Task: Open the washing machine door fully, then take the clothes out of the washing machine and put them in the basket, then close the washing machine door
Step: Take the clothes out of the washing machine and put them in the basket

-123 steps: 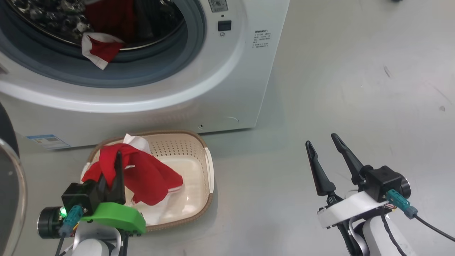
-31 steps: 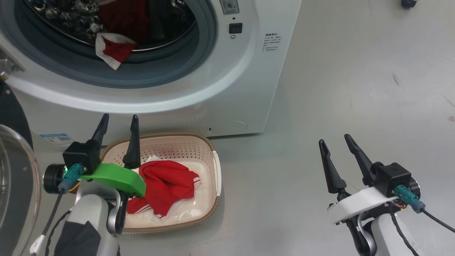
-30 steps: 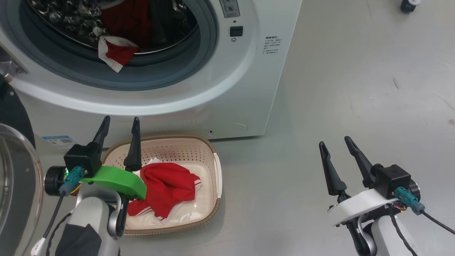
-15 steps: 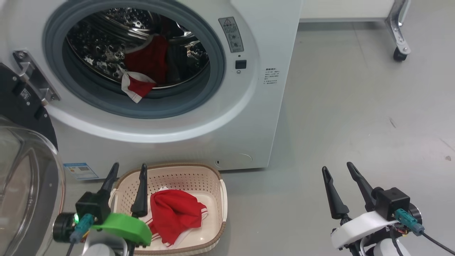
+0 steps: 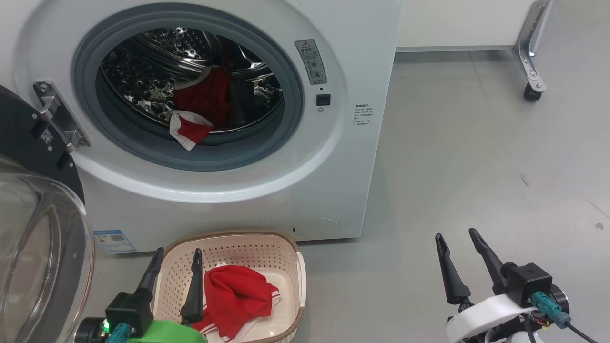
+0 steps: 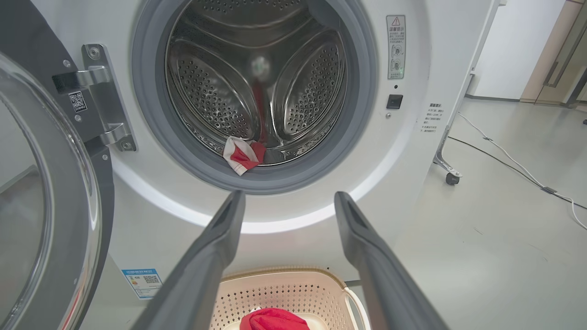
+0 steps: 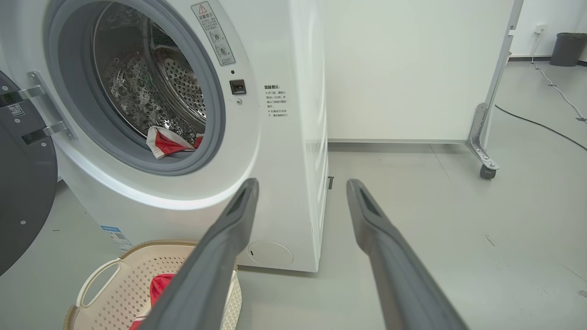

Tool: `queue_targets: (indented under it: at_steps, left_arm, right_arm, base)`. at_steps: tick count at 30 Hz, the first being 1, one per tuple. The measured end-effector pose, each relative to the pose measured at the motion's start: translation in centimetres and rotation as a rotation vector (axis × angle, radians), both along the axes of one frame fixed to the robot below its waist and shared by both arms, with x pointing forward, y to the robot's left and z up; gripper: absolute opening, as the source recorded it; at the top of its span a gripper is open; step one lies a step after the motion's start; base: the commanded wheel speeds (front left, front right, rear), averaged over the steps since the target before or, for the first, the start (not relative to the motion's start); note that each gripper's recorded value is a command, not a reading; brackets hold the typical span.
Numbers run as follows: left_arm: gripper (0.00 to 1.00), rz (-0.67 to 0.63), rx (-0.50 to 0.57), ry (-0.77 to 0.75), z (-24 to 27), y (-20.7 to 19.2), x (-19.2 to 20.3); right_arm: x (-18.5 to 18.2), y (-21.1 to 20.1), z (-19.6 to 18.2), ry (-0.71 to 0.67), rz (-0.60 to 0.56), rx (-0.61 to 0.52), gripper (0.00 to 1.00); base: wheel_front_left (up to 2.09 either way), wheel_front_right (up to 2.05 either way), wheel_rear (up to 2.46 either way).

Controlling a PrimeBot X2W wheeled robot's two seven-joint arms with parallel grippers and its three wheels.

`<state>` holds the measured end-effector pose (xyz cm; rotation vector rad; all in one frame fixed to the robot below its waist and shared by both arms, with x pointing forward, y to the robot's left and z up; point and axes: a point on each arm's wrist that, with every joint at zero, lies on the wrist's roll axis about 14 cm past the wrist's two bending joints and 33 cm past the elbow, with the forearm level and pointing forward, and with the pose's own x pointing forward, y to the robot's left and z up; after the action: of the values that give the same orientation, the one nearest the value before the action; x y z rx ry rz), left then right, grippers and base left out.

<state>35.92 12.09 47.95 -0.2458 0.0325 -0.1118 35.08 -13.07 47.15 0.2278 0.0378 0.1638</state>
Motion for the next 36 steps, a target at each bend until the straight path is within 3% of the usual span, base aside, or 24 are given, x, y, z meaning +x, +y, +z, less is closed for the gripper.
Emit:
queue_targets:
  at_steps: [36]
  left_arm:
    - [1.0, -0.02, -0.007, 0.057, 0.0, -0.7, -0.4]
  right_arm:
    - [0.6, 0.6, -0.7, 0.022, 0.012, 0.008, 1.0]
  base:
    - [0.0, 0.0, 0.0]
